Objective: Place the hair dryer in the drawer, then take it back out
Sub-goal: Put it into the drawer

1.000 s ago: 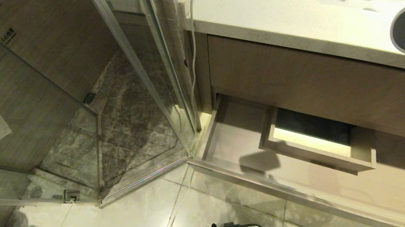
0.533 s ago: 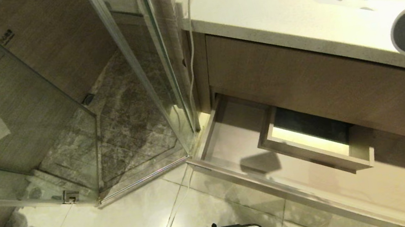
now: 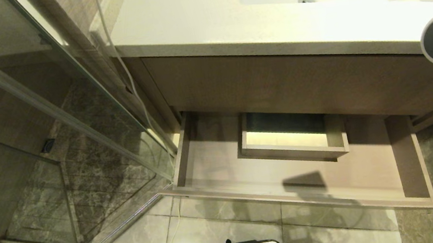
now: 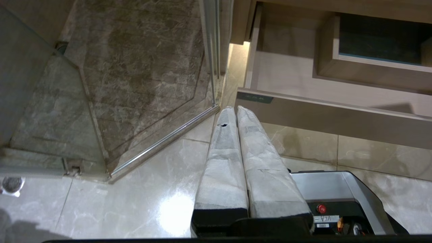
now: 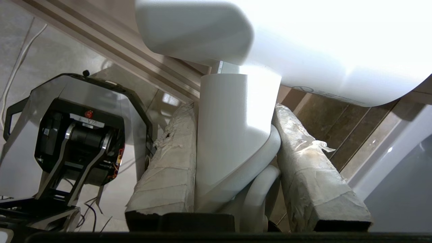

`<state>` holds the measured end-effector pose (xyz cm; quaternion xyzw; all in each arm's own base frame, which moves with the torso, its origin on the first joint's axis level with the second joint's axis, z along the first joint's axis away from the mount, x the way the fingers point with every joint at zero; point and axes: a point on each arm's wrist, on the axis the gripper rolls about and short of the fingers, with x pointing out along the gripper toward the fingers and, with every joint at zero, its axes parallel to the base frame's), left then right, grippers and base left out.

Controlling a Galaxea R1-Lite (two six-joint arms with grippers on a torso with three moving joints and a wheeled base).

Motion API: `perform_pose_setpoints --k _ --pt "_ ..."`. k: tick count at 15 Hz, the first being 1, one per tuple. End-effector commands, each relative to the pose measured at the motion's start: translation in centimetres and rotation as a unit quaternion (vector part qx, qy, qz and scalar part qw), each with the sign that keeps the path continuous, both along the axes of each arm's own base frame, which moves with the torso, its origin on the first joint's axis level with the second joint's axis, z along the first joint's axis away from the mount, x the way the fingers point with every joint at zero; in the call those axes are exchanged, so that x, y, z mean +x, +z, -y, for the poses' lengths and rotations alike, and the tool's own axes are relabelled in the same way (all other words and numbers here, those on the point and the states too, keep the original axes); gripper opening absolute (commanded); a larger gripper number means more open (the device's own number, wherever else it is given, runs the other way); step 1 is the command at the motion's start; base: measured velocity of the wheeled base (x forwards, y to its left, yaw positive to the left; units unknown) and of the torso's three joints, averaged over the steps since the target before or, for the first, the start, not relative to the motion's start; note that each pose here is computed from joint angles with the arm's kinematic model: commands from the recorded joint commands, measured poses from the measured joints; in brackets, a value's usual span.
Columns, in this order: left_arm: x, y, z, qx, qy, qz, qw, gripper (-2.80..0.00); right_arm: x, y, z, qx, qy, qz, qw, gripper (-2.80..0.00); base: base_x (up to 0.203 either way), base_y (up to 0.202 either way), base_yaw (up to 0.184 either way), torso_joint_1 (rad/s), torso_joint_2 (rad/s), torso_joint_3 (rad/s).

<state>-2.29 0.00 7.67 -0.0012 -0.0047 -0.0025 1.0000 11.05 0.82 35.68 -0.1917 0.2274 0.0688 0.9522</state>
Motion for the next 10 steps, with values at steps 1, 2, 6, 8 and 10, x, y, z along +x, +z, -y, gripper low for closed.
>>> perform_pose_setpoints --k 1,2,6,8,10 --pt "0.01 0.00 0.00 0.000 0.000 -0.001 1.0000 -2.80 0.06 -0.08 -0.01 -0.002 0.001 -0.004 1.000 -2.80 0.000 0.000 0.000 0.000 0.00 0.000" --pt "0.01 0.00 0.00 0.000 0.000 -0.001 1.0000 -2.80 0.05 -0.11 -0.01 -0.002 0.001 -0.006 1.000 -2.80 0.000 0.000 0.000 0.000 0.00 0.000" --pt "0.01 0.00 0.00 0.000 0.000 -0.001 1.0000 -2.80 0.05 -0.10 0.00 -0.002 0.001 -0.005 1.000 -2.80 0.000 0.000 0.000 0.000 0.00 0.000" --pt "0.01 0.00 0.00 0.000 0.000 -0.001 1.0000 -2.80 0.05 -0.11 0.01 -0.002 0.001 -0.006 1.000 -2.80 0.000 0.000 0.000 0.000 0.00 0.000" --pt "0.01 0.00 0.00 0.000 0.000 -0.001 1.0000 -2.80 0.05 -0.16 -0.01 -0.003 0.002 -0.007 1.000 -2.80 0.000 0.000 0.000 0.000 0.00 0.000"
